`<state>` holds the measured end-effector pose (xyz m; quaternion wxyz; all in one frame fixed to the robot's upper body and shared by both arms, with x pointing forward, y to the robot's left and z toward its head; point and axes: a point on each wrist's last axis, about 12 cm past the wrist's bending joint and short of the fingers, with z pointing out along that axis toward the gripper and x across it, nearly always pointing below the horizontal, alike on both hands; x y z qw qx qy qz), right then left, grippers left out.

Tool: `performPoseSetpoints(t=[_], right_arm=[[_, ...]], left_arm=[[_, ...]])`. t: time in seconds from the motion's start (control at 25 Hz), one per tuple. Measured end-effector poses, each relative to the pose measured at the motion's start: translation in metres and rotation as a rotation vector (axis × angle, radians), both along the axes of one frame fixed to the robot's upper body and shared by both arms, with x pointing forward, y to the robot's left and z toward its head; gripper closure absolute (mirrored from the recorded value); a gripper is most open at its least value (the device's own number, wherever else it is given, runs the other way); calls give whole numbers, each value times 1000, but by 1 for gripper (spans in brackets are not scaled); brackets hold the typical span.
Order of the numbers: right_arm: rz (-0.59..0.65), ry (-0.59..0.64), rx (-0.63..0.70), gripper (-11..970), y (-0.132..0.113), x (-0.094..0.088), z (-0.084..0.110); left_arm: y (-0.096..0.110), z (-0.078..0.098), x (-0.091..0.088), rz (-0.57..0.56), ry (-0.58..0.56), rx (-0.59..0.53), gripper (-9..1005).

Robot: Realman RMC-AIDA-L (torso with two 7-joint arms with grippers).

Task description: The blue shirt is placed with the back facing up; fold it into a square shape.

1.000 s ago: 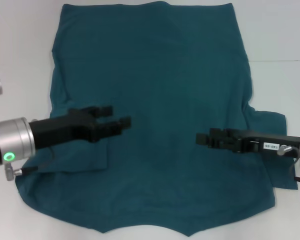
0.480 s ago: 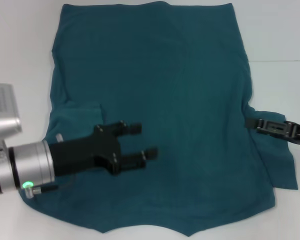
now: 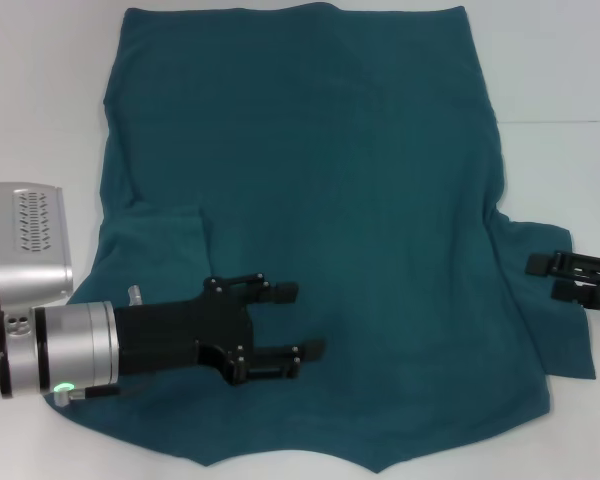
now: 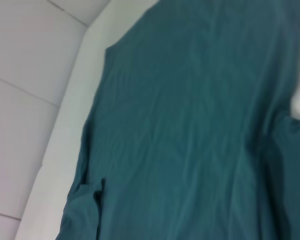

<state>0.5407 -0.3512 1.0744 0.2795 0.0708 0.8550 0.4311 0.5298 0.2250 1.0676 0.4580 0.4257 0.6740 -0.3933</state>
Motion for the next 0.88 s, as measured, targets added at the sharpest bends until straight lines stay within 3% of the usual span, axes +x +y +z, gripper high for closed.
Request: performPoseSetpoints(t=[0.48,0.88], right_arm=[[-132,101,24,85,-17,-19,-17],[-153,131,2,85,-28,-25,-18]], left_arm=[[1,1,3,11,-2,5,224],[1,2,4,15,-4,5,225]])
